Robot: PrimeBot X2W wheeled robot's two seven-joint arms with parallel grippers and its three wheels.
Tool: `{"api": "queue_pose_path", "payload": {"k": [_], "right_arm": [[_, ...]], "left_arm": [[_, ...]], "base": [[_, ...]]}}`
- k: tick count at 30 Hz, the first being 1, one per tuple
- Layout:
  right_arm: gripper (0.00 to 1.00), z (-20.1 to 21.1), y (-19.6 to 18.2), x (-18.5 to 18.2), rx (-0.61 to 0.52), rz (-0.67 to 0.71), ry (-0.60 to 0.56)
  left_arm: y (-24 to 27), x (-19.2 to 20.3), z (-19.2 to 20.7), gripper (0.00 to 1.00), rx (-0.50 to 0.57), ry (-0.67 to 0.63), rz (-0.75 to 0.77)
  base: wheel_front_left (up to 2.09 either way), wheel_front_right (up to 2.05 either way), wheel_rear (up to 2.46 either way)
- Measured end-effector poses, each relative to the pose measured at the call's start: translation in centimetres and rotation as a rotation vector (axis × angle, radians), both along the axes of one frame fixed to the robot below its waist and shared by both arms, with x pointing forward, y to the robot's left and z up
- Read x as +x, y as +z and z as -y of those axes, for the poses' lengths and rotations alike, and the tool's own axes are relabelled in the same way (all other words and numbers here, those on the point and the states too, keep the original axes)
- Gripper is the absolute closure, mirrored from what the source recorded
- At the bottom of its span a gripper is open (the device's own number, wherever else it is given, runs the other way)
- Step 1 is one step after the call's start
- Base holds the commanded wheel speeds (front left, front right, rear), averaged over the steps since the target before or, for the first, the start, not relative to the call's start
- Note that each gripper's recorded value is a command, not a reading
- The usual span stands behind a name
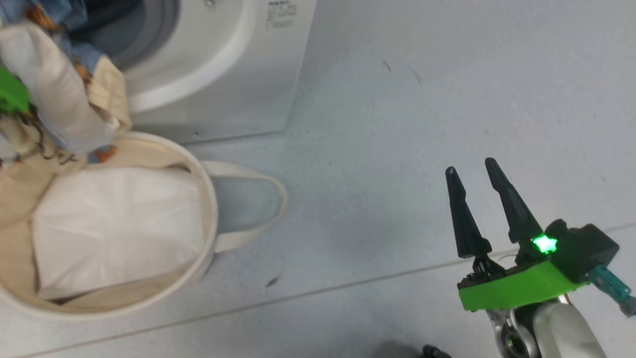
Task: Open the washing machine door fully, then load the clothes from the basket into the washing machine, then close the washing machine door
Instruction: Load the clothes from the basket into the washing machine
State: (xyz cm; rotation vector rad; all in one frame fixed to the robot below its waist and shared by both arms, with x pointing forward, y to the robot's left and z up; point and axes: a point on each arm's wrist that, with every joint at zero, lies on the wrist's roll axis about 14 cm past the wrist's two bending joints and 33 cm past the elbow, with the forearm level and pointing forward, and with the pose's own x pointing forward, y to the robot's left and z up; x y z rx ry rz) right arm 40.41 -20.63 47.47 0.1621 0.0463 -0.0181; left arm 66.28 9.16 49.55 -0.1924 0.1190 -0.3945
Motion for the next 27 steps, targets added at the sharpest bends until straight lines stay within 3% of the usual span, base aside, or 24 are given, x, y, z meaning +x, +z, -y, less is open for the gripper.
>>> {"api": "queue_pose_path", "payload": {"k": [7, 14, 20, 27], "right_arm": [[0.00, 0.2, -2.9, 0.9, -0.021, -0.063, -0.011], [0.00, 0.8, -5.3, 1.7, -0.027, -0.104, -0.031], [0.00, 1.1, -7.7, 1.7, -0.013, -0.158, -0.047], [0.00, 1.1, -8.7, 2.2, -0.015, -0.176, -0.043]], "left_arm": [[-4.8, 4.8, 1.0, 1.00, -0.017, 0.003, -0.212], [-7.2, 9.3, 0.5, 1.00, -0.005, 0.043, -0.275], [-6.2, 12.8, 0.5, 1.00, -0.009, 0.072, -0.147], [-1.4, 15.6, -0.5, 1.00, -0.100, 0.146, 0.080]], "base": [[0.00, 0.00, 0.00], [0.00, 0.00, 0.00], [0.00, 0.00, 0.00], [0.00, 0.00, 0.00]]}}
